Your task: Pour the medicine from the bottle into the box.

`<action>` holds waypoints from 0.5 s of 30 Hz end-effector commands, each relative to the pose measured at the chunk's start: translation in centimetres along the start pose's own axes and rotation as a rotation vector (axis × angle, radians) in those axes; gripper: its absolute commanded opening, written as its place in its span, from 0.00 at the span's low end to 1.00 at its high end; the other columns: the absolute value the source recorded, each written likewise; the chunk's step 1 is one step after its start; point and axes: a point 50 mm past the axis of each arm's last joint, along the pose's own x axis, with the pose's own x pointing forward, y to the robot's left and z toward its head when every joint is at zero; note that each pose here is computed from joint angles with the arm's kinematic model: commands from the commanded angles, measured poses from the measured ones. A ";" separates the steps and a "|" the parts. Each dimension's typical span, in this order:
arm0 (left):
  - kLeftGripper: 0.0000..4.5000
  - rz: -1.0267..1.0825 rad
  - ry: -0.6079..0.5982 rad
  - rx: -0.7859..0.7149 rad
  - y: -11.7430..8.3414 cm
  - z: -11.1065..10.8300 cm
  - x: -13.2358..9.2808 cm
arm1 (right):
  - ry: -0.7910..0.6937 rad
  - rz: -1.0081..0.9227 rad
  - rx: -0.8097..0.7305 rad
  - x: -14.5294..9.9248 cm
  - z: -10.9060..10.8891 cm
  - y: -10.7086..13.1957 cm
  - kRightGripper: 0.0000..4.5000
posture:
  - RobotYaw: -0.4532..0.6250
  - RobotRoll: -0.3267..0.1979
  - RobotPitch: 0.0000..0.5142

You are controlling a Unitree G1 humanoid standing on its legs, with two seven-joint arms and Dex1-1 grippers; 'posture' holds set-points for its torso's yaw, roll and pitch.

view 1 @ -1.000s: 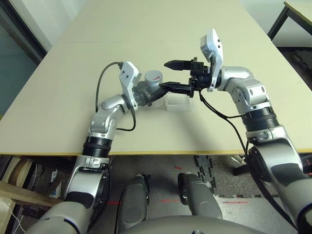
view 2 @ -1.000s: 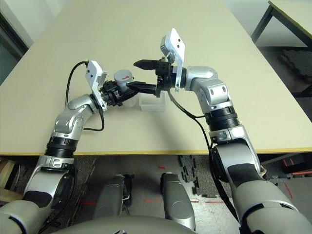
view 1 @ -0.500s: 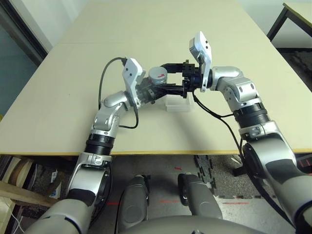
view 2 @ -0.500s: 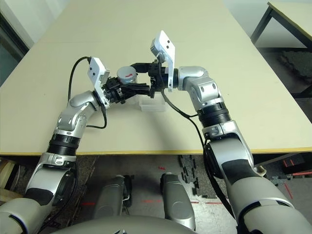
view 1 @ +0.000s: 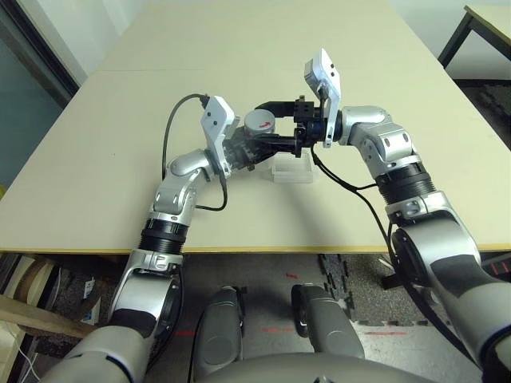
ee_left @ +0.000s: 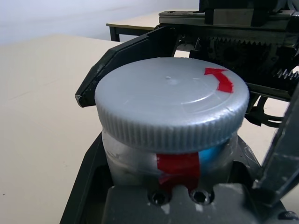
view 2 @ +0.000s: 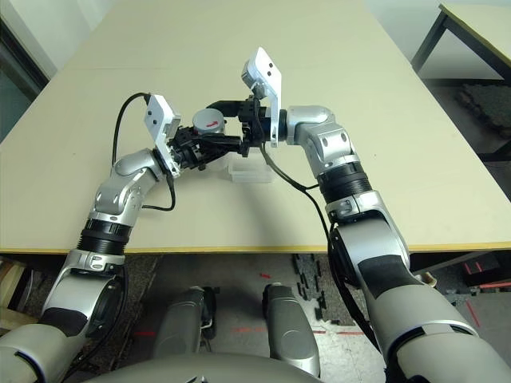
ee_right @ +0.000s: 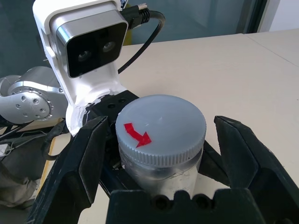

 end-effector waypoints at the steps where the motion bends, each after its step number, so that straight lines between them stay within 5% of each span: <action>1: 0.59 -0.002 0.025 -0.015 -0.2 -0.9 -0.1 | -0.010 -0.013 -0.011 -0.2 0.4 -0.3 0.99 | 0.26 0.62 0.21; 7: 0.59 0.001 0.034 -0.019 -0.1 -1.2 -0.3 | -0.017 -0.017 -0.004 -0.3 0.4 -0.3 0.61 | 0.25 0.62 0.21; 15: 0.59 0.006 0.039 -0.033 0.0 -1.4 -0.5 | -0.018 -0.014 0.003 -0.6 0.4 -0.4 0.60 | 0.25 0.62 0.22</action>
